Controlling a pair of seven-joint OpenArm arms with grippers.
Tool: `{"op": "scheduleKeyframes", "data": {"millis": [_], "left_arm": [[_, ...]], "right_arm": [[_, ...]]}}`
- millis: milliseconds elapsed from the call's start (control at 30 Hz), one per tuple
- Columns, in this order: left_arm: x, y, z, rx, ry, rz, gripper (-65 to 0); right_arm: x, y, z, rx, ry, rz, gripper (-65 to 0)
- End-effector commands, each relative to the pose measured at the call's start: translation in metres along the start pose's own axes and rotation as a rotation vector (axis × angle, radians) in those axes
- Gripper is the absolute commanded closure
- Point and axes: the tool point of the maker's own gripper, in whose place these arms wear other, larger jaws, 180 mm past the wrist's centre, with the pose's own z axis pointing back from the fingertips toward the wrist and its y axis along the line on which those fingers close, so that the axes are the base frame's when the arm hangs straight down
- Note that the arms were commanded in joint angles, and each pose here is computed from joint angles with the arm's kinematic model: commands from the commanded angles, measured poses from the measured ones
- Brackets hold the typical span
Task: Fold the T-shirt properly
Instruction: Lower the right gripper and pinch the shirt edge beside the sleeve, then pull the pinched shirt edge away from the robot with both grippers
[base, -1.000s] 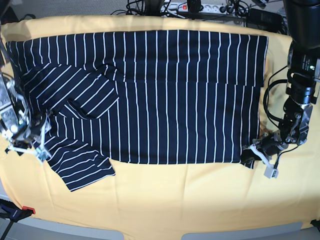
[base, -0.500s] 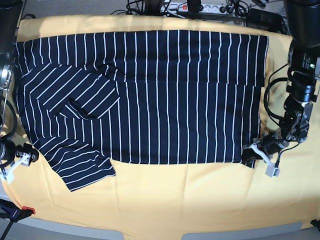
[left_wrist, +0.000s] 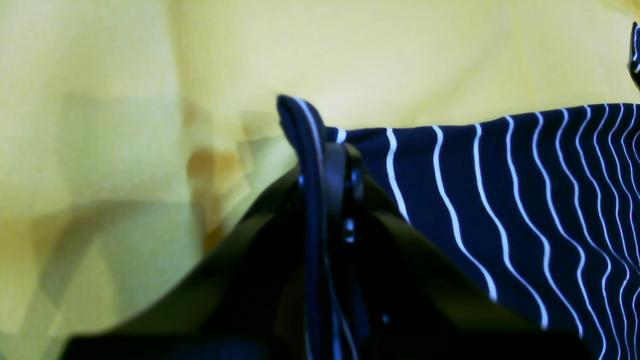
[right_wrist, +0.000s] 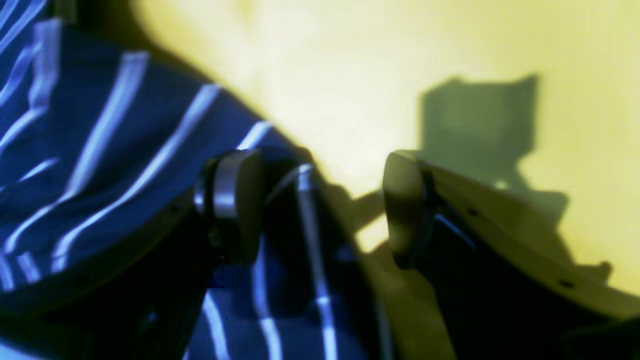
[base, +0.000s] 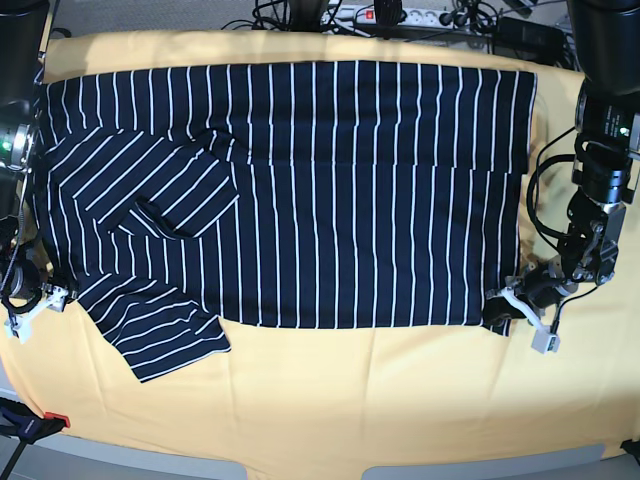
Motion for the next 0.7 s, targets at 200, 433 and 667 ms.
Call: {"op": "scheduleKeyframes", "data": {"millis": [200,433,667], "left_arm": [[0.003,0.013,0.006,0.049,0.032,-0.017,0.0],[0.003,0.013,0.006,0.049,0.032,-0.018,0.0],[0.003,0.013,0.006,0.049,0.032,-0.018,0.0]], "right_arm": [[0.017,0.002,0.009,0.025,-0.034,-0.015,-39.4],[0.006,0.038,0.006,0.217,-0.031,0.019,-39.4],[0.015,0.044,0.010,0.259,-0.081,0.066,-28.8]]}}
